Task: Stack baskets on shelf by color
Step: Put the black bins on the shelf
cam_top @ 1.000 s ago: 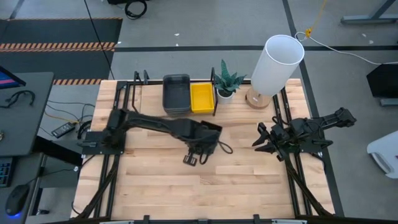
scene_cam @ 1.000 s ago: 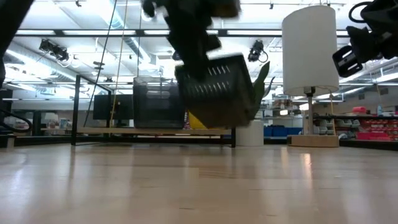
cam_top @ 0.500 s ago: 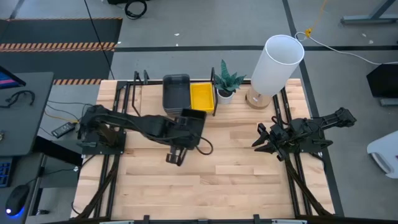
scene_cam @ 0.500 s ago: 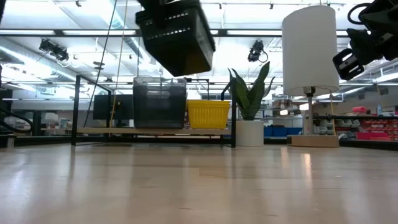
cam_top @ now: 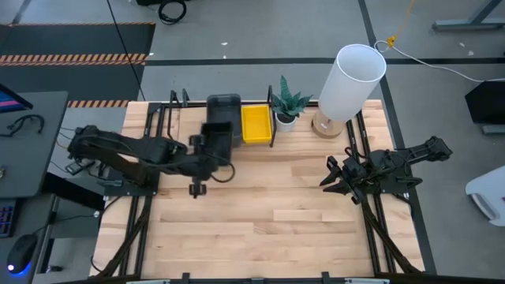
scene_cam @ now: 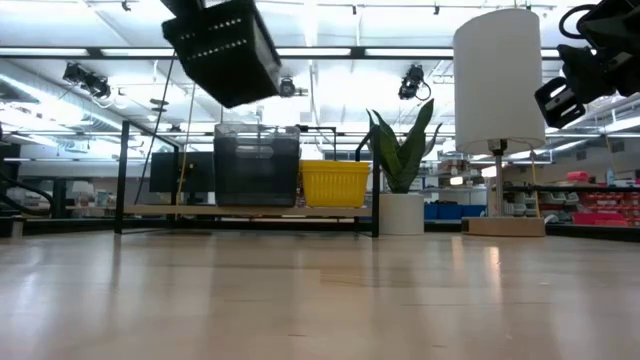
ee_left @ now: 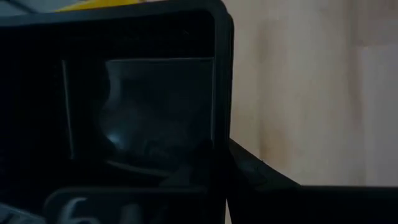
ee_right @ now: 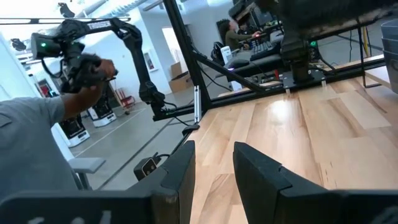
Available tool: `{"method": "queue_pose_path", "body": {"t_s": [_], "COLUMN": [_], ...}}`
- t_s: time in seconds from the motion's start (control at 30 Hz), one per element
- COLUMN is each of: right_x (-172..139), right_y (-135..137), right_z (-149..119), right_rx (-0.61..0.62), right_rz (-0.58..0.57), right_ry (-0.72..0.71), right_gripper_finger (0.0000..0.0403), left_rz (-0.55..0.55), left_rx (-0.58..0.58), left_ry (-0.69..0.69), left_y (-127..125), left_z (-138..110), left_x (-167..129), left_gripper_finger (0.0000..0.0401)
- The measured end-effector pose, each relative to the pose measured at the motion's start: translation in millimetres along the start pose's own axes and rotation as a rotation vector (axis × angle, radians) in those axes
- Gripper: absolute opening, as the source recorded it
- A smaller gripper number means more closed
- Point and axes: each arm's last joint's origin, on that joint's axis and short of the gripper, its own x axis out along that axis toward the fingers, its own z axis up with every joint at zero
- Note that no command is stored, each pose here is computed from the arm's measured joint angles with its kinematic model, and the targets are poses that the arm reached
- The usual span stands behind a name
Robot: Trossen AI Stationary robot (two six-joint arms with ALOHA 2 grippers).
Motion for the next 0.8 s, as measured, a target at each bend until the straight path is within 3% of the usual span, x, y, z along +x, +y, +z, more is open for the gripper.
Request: {"method": "queue_pose_path", "body": {"t_s": [0.17, 0.3, 0.67, 0.8], "right_x": [0, 0, 0, 0], "right_y": [0, 0, 0, 0], "right_z": [0, 0, 0, 1], "right_rx": [0.000, 0.000, 0.000, -0.001], "right_rz": [0.000, 0.000, 0.000, 0.001], "right_ry": [0.000, 0.000, 0.000, -0.006], "right_gripper_finger": [0.0114, 0.0115, 0.0115, 0.0115], "left_rz": [0.153, 0.217, 0.264, 0.239], "left_rx": [-0.010, -0.033, -0.017, 0.005], "left_ry": [0.066, 0.177, 0.358, 0.321], "left_y": [17, 33, 60, 60], "left_z": [-16, -27, -62, -64], "left_x": [-10, -9, 28, 44], "left_gripper_finger": [0.0021, 0.0024, 0.0024, 0.0024]}}
